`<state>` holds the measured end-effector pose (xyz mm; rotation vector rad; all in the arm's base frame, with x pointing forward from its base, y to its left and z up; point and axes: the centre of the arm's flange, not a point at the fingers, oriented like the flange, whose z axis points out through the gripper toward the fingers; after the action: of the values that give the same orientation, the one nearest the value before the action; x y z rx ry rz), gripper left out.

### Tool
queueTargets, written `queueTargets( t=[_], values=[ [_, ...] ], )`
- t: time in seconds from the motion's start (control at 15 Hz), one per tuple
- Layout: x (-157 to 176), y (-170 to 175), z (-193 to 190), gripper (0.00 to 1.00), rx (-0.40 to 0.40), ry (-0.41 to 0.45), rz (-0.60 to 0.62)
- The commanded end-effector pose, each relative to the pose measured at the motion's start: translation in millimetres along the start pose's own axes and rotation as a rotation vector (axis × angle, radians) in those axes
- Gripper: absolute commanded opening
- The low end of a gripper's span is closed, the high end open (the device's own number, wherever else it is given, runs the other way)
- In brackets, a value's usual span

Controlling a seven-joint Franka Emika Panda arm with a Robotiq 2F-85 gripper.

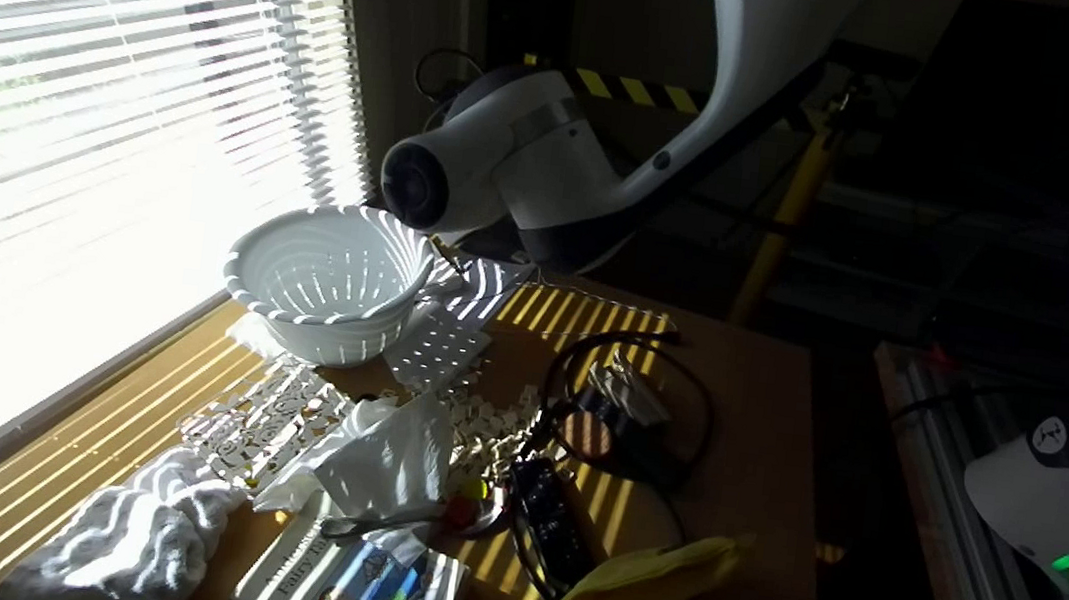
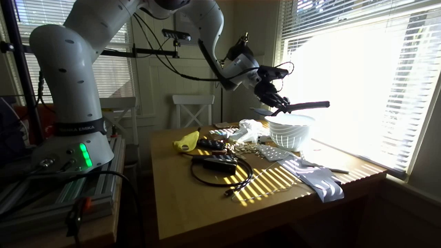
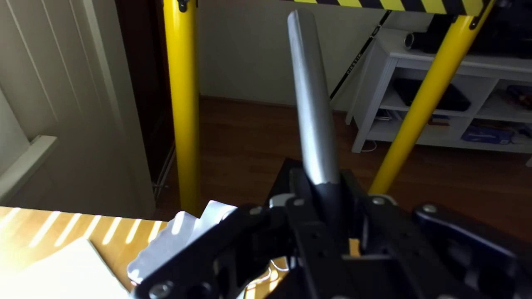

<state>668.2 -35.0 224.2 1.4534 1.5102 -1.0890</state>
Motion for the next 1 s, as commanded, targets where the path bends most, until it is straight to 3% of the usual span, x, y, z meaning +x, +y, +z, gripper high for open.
queueTargets(
  t=[0.0,0.2,0.27,0.93],
  values=[
    [-4.1,2.7,-1.4,0.23,-0.002,0.002,0.002],
    [1.4,0.7,0.1,0.23,0.001,0.002,-0.004],
    [2.6,0.6,0.6,0.06,0.001,0.001,-0.006],
    [-12.4,51.0,2.9,0.06,0.151,-0.064,-0.006]
  ],
)
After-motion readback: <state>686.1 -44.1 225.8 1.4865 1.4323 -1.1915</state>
